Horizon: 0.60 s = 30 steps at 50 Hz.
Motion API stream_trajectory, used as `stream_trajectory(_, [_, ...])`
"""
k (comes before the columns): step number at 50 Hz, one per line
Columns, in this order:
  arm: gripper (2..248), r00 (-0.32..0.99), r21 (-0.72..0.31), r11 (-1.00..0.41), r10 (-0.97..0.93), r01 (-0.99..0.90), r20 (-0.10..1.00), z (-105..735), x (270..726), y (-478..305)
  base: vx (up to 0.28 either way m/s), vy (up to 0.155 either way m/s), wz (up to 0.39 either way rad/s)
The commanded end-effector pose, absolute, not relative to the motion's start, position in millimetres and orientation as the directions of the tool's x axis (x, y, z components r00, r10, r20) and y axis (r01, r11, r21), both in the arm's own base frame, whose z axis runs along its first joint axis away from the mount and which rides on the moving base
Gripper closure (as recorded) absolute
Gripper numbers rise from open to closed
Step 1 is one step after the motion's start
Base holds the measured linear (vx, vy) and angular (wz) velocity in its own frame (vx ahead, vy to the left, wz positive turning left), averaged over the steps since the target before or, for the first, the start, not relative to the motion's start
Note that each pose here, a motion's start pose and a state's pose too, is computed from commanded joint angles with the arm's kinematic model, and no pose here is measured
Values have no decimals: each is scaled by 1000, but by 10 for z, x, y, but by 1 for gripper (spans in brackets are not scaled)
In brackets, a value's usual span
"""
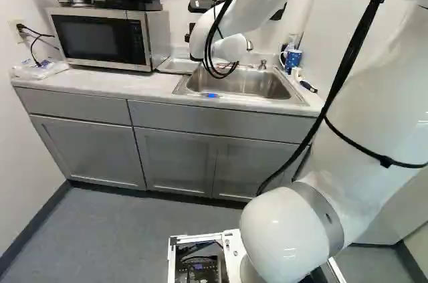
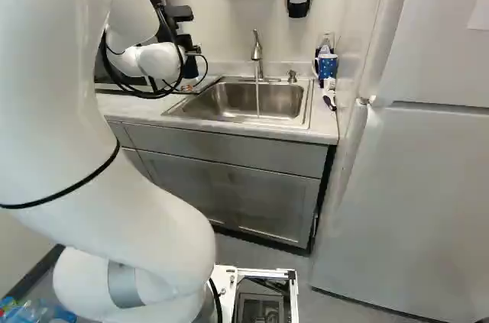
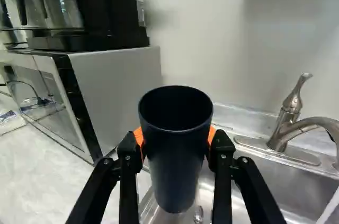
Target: Rinse the cup and place it in the tray
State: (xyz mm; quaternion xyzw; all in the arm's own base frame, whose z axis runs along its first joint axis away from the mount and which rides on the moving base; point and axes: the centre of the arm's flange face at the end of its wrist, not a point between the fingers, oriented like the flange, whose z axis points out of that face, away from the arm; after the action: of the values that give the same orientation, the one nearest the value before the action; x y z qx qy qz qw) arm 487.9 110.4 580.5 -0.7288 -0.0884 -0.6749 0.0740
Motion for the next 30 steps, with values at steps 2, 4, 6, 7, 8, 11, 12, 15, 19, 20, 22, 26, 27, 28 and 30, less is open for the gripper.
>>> stream_trajectory(2, [125, 73, 11, -975, 29, 223, 997, 5805, 4883, 1074, 0, 0, 0])
stream_trajectory(4, [125, 74, 11, -976, 28, 217, 997, 5805, 4888, 1045, 0, 0, 0])
stream_trajectory(6, [125, 74, 11, -977, 28, 211, 997, 5805, 4892, 1015, 0, 0, 0])
stream_trajectory(7, [125, 74, 11, -978, 27, 208, 997, 5805, 4894, 1000, 0, 0, 0])
stream_trajectory(8, [125, 74, 11, -979, 27, 205, 997, 5805, 4896, 985, 0, 0, 0])
stream_trajectory(11, [125, 74, 11, -980, 27, 197, 997, 5805, 4903, 941, 0, 0, 0])
stream_trajectory(12, [125, 74, 11, -981, 26, 194, 997, 5805, 4905, 926, 0, 0, 0])
stream_trajectory(15, [125, 75, 11, -983, 26, 185, 997, 5805, 4912, 881, 0, 0, 0])
stream_trajectory(19, [125, 75, 11, -985, 25, 173, 997, 5804, 4921, 822, 0, 0, 0])
stream_trajectory(20, [125, 75, 11, -985, 25, 170, 997, 5804, 4924, 808, 0, 0, 0])
stream_trajectory(22, [125, 75, 11, -986, 24, 164, 997, 5804, 4929, 778, 0, 0, 0])
stream_trajectory(26, [125, 75, 11, -988, 23, 152, 997, 5804, 4942, 719, 0, 0, 0])
stream_trajectory(27, [125, 76, 11, -989, 23, 149, 997, 5804, 4945, 705, 0, 0, 0])
stream_trajectory(28, [125, 76, 11, -989, 23, 146, 997, 5804, 4950, 690, 0, 0, 0])
stream_trajectory(30, [125, 76, 11, -990, 22, 140, 997, 5804, 4960, 661, 0, 0, 0])
